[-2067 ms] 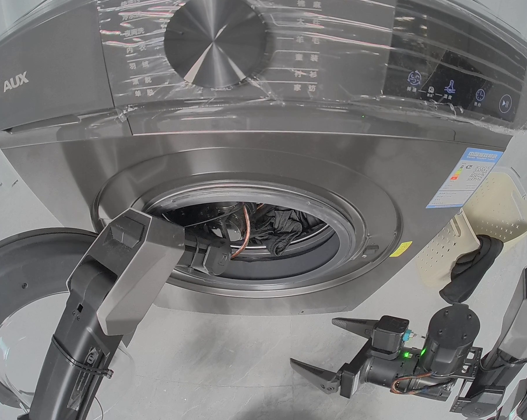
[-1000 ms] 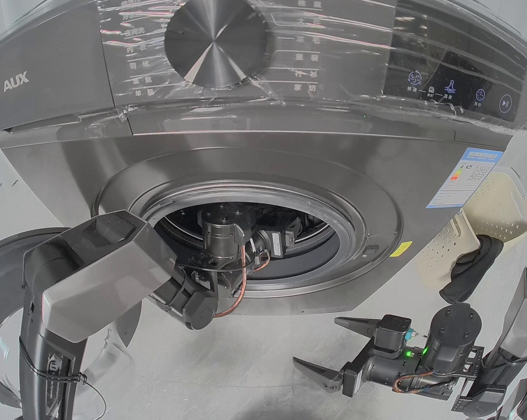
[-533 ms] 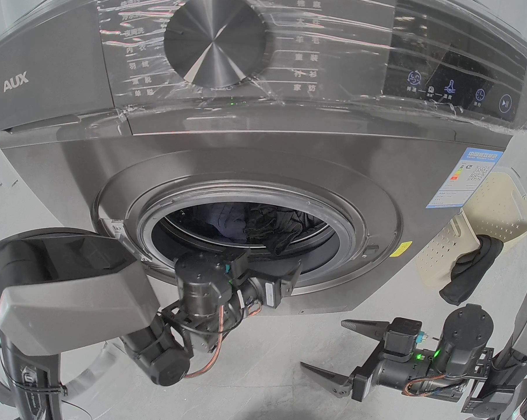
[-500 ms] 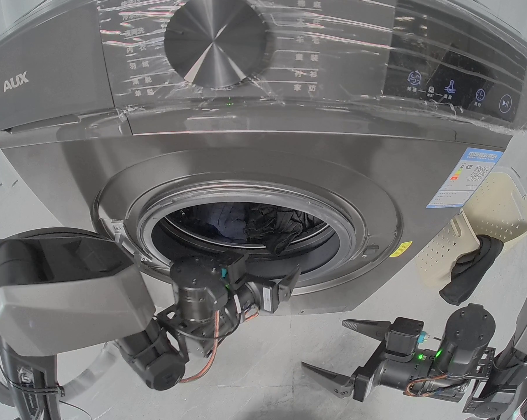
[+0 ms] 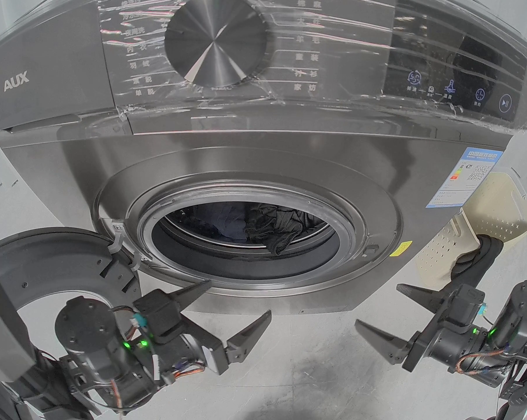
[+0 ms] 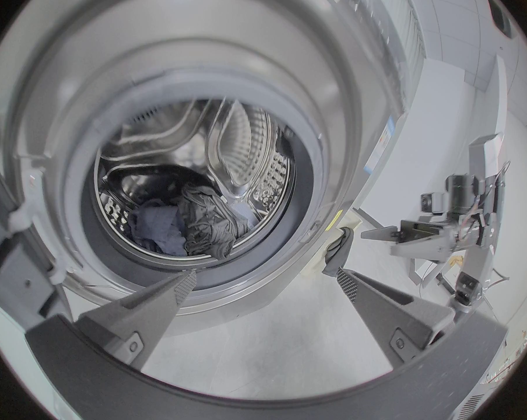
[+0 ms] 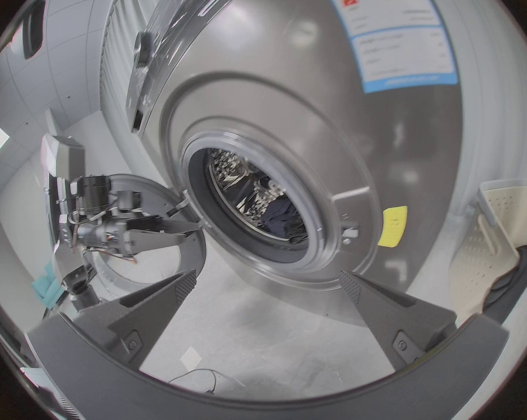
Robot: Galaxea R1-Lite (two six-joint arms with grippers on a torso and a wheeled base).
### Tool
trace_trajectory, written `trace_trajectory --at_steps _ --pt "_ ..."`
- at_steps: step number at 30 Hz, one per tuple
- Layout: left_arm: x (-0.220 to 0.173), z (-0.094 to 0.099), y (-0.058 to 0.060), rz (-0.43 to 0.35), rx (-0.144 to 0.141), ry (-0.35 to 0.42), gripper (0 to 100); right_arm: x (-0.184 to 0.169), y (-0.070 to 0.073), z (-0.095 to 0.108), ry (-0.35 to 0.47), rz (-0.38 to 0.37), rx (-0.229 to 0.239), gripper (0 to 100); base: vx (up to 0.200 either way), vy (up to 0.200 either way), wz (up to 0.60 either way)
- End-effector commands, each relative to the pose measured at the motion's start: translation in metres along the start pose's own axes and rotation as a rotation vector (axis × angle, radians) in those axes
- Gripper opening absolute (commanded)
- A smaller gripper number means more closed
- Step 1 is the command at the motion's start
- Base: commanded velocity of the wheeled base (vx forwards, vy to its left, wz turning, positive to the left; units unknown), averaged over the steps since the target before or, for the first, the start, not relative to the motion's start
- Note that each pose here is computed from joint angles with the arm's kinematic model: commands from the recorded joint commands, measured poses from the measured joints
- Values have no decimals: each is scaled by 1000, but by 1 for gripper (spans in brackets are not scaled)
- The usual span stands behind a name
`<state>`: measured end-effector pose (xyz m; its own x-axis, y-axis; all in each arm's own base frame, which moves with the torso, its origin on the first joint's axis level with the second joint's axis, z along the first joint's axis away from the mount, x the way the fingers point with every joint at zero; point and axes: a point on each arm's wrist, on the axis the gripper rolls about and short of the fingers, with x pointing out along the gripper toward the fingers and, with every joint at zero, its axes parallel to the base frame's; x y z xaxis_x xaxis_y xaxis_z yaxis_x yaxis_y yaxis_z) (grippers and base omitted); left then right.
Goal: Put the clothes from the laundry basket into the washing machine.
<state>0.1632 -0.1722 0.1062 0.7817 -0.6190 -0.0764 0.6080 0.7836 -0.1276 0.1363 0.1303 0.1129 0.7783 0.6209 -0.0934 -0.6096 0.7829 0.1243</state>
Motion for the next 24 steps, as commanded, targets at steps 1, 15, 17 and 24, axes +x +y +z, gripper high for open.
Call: trace_trajectory --at_steps 1,15,17,24 --pt "-44 21 2 -9 -16 -93 100 -23 -12 15 -77 -74 4 100 -200 0 0" --pt "-114 44 22 65 -9 -191 100 -67 -27 16 9 -217 17 100 -114 0 0" --pt "-126 44 26 83 -11 -192 100 -77 -28 15 19 -260 21 100 -200 0 0" --pt "-163 42 35 155 -3 -214 100 -124 -33 6 19 -376 15 100 -86 0 0"
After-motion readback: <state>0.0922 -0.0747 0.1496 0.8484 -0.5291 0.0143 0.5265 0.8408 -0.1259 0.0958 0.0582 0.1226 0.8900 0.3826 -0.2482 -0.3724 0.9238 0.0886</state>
